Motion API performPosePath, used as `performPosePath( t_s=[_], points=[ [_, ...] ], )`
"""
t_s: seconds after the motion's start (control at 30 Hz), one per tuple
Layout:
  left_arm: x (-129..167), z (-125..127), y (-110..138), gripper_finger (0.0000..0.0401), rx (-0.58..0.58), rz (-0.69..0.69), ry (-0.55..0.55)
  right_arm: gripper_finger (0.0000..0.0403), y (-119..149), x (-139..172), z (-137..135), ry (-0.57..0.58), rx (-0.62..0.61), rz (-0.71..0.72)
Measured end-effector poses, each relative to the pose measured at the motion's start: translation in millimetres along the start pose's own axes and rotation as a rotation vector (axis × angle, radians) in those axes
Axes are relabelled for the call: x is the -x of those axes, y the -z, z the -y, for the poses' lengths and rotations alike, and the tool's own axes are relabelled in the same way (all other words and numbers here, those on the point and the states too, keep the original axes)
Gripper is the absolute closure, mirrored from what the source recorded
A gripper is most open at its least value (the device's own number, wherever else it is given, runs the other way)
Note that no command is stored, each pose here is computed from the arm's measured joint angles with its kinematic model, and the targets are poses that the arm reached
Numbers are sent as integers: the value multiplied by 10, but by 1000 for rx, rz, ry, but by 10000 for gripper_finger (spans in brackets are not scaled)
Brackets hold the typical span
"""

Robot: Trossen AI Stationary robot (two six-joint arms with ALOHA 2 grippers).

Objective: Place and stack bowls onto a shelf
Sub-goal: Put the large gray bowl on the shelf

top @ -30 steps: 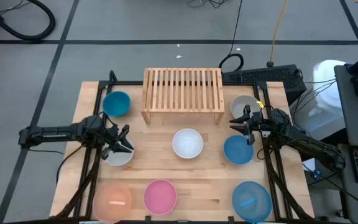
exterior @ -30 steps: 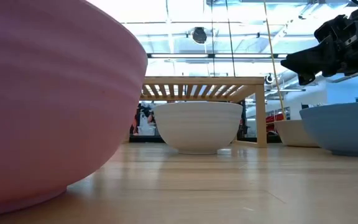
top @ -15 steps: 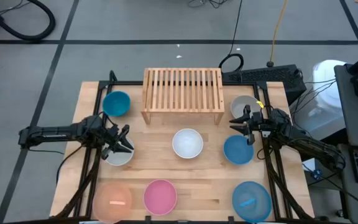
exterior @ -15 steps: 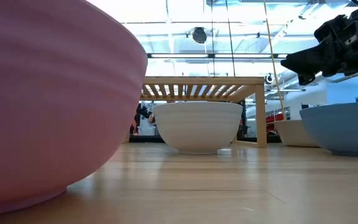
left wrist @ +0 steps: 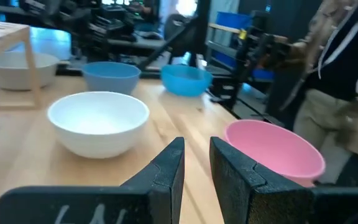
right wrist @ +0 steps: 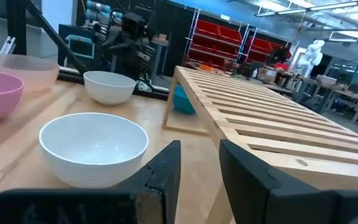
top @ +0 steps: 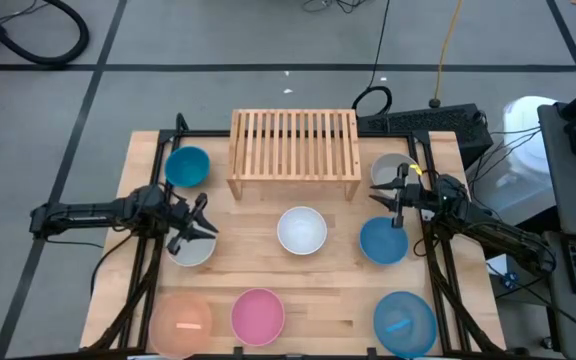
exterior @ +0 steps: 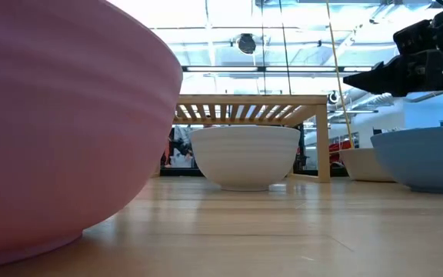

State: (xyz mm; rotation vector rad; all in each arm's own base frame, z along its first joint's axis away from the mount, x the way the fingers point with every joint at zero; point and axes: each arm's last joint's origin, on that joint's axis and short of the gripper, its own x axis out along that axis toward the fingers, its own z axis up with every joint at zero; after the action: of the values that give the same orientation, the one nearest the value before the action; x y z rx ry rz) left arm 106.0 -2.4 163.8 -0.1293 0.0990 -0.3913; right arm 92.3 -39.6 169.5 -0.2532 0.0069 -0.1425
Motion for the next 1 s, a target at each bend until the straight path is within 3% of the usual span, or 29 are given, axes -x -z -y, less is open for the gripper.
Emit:
performPosePath(
  t_s=[0.3, 0.57, 0.7, 0.87, 1.0],
  points=[
    [7, -34, -88, 320, -84, 93, -144, 298, -4, 0, 1, 1, -7, 4],
    [47, -2, -298, 320, -206, 303, -172, 298, -7, 0, 1, -2, -299, 7],
    [53, 0, -317, 320, -211, 324, -181, 298, -10, 0, 3, 1, -474, 10],
    [53, -1, -315, 320, -147, 327, -171, 298, -19, 1, 5, 1, -541, 14],
    [53, -1, -314, 320, -133, 327, -170, 298, 3, 3, 1, 12, -521, -26]
  ],
)
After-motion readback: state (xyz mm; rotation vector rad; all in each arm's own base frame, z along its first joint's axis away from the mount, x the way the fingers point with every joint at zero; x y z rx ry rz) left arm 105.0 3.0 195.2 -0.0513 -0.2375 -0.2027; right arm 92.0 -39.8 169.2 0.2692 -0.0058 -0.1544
